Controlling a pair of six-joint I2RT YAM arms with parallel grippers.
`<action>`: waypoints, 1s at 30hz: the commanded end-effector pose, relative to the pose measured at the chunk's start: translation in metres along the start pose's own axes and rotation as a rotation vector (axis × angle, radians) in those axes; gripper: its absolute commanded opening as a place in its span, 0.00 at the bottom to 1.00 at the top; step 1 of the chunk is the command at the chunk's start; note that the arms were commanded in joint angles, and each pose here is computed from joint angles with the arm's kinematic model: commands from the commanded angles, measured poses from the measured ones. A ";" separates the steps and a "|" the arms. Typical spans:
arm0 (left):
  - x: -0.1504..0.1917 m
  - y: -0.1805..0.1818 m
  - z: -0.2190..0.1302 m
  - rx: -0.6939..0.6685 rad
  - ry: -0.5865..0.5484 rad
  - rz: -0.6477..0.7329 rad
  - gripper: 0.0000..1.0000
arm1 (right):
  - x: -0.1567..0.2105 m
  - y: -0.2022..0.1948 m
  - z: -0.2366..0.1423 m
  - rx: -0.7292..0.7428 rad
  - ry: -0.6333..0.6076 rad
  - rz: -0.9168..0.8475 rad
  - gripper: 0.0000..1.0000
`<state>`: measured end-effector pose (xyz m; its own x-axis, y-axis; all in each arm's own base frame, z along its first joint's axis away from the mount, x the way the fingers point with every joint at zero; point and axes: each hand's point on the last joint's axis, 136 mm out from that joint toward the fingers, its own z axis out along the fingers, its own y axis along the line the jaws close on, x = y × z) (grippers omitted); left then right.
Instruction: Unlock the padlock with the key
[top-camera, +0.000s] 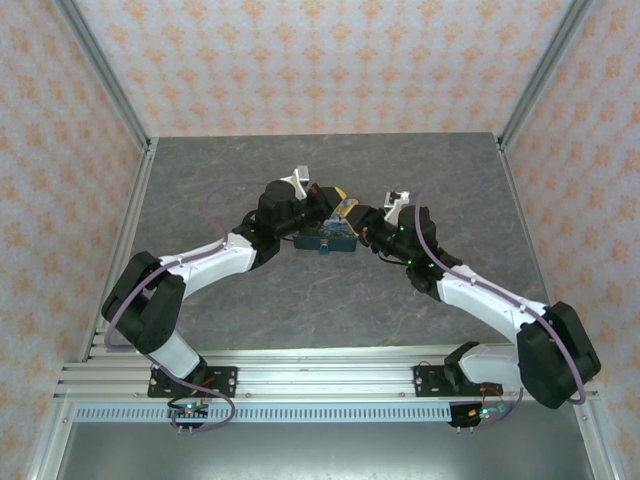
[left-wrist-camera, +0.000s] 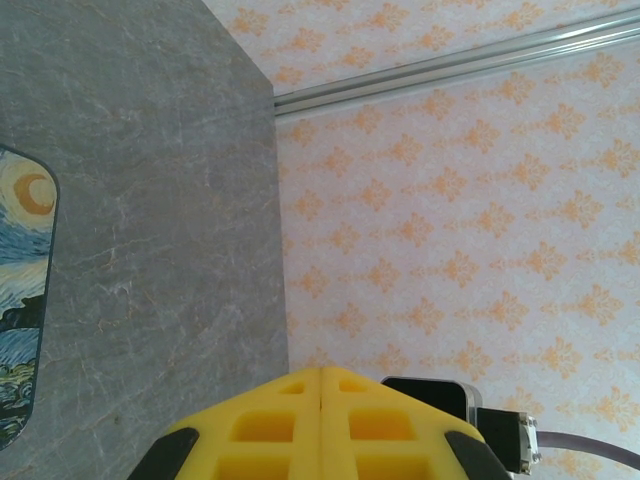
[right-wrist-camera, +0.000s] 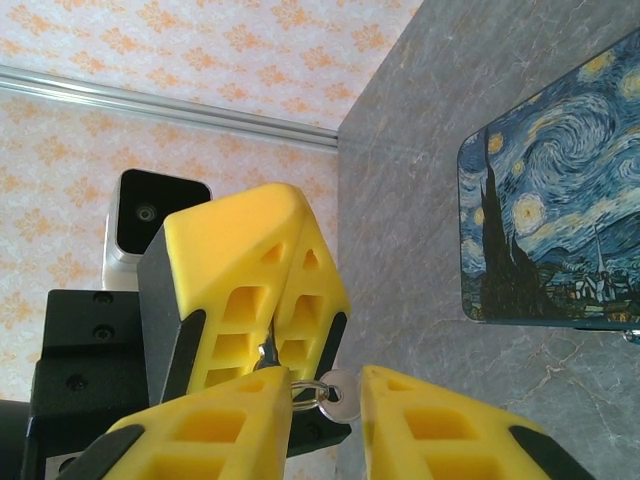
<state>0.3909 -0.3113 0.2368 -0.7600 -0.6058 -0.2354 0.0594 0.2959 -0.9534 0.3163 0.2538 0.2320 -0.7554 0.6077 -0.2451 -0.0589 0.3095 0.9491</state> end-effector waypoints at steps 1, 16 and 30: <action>0.008 0.002 0.005 -0.020 0.030 -0.005 0.00 | -0.007 0.030 -0.016 -0.079 -0.054 -0.056 0.26; 0.009 0.001 0.001 -0.022 0.033 -0.009 0.00 | -0.004 0.029 0.001 -0.074 -0.010 -0.066 0.25; 0.010 -0.005 0.003 -0.007 0.032 -0.017 0.00 | 0.000 0.026 0.014 -0.065 0.023 -0.056 0.20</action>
<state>0.3870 -0.3133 0.2227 -0.7744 -0.5960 -0.2122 0.0132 0.3201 -0.9473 0.3211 0.2635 0.2308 -0.7670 0.5849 -0.2637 -0.0745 0.3270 0.9421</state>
